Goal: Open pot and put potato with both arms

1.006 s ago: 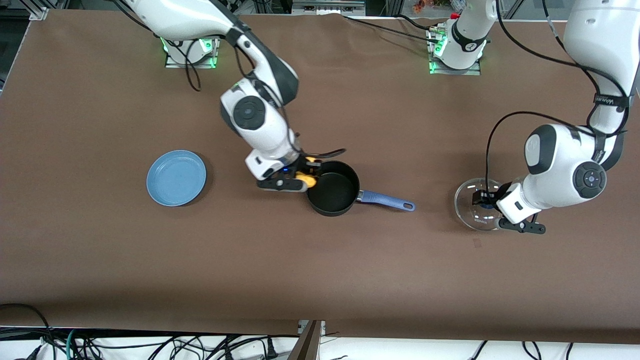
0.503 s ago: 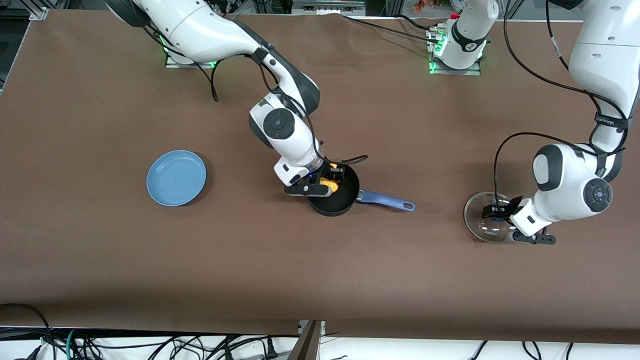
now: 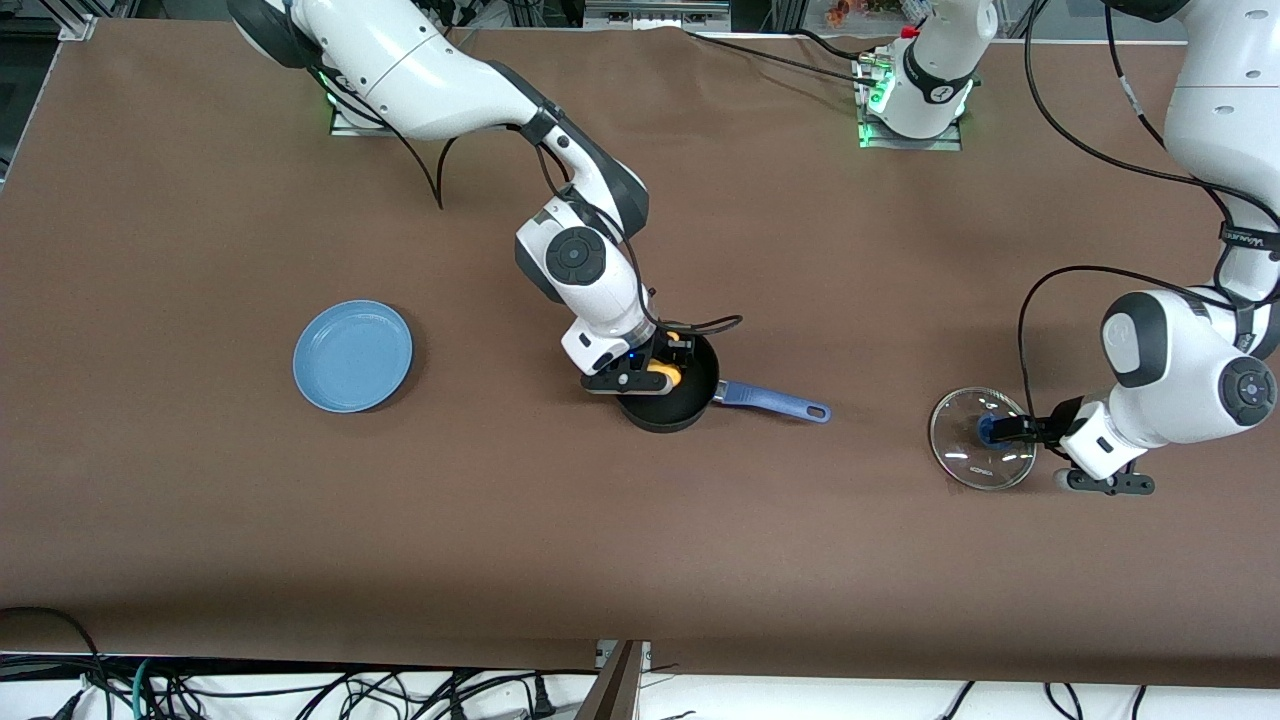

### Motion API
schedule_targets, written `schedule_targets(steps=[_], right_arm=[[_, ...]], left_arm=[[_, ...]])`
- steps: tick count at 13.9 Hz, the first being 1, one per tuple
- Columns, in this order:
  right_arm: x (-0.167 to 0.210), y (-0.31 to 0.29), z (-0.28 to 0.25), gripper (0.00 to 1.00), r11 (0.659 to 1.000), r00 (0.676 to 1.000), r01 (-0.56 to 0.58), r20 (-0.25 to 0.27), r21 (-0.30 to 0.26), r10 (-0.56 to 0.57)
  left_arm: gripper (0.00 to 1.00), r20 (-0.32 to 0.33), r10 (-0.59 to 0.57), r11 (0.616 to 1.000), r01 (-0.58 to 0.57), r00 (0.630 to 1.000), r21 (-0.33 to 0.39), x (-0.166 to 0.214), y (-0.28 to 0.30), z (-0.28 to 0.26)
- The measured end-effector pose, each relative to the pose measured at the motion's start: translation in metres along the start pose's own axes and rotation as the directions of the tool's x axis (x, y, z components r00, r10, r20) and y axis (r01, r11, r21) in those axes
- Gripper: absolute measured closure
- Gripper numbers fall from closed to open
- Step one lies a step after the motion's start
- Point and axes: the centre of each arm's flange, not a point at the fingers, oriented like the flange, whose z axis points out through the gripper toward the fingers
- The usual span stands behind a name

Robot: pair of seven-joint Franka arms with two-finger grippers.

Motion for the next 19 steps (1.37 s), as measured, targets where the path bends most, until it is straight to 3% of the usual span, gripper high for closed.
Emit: schedule_targets(steps=[5,7,11,14,19], right_arm=[[0.007,-0.005,-0.010,0.00,0.999,0.998,0.037,-0.041,-0.005,-0.038],[0.012,-0.010,-0.023,0.00,0.999,0.998,0.039,-0.041,-0.014,-0.039],[0.039,-0.008,-0.088,0.00,0.992,0.999,0.039,0.009,-0.116,-0.038],[0.079,0.031,-0.155,0.00,0.981,0.996,0.082,0.037,-0.177,-0.076],[0.120,0.135,-0.272,0.00,0.939,0.971,0.189,0.196,-0.288,-0.135]], left_arm=[[0.00,0.020,0.034,0.999,-0.035,0.999,0.028,-0.010,0.027,-0.100],[0.00,0.015,0.049,0.997,-0.050,0.999,0.050,-0.022,0.042,-0.148],[0.00,0.020,0.078,0.994,-0.079,0.997,0.082,-0.048,0.072,-0.218],[0.00,0.045,0.084,0.992,-0.088,0.995,0.092,-0.065,0.086,-0.269],[0.00,0.045,0.189,0.974,-0.194,0.981,0.121,-0.073,0.158,-0.295]])
